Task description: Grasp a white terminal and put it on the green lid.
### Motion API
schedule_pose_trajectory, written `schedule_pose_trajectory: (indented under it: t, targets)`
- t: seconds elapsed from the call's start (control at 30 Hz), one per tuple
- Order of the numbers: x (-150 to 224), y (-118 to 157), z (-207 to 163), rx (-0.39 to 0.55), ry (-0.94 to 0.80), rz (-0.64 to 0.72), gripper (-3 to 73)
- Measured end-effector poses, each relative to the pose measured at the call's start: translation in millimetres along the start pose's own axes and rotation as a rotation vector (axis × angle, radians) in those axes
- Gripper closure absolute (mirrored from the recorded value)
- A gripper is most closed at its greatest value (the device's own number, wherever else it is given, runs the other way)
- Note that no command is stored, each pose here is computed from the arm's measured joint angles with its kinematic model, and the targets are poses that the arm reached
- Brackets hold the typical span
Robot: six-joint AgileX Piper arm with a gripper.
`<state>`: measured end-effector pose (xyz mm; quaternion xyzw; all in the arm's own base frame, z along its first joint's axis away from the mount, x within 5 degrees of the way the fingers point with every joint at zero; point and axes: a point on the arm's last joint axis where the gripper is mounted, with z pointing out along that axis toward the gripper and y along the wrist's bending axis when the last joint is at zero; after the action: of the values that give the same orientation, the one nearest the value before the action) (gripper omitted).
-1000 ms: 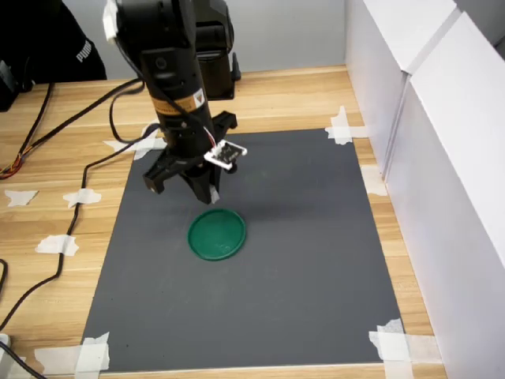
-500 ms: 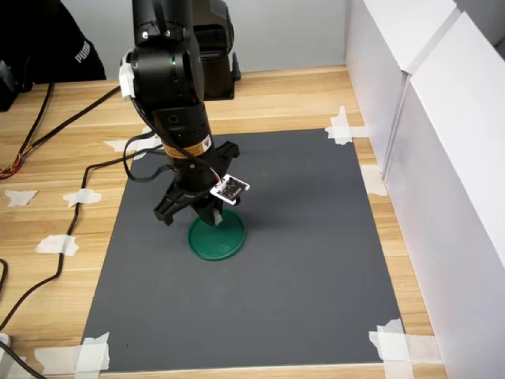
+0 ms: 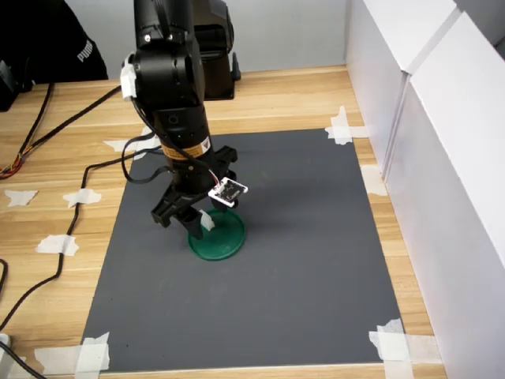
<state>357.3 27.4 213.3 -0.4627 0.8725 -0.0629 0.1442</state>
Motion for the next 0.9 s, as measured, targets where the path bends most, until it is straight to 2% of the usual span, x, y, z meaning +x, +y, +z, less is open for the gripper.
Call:
schedule_pose_trajectory:
  t: [0.17,0.3,0.37,0.47,0.57,0.63,0.73,0.9]
  targets:
    - [-2.0,1.3,-48.5,0.081,-0.108,0.116,7.1]
    - [4.4,9.8,-88.6,0.15,-0.187,0.192,14.2]
    - [11.0,18.1,-104.5,0.182,-0.224,0.22,21.2]
    - [23.3,33.5,-119.8,0.216,-0.265,0.256,36.2]
    - [39.2,53.3,-131.2,0.241,-0.302,0.296,56.8]
    - [50.0,67.0,-138.8,0.257,-0.325,0.315,65.9]
    - [64.7,85.4,-149.1,0.279,-0.36,0.347,69.8]
    - [88.4,114.9,-161.2,0.318,-0.448,0.454,71.0]
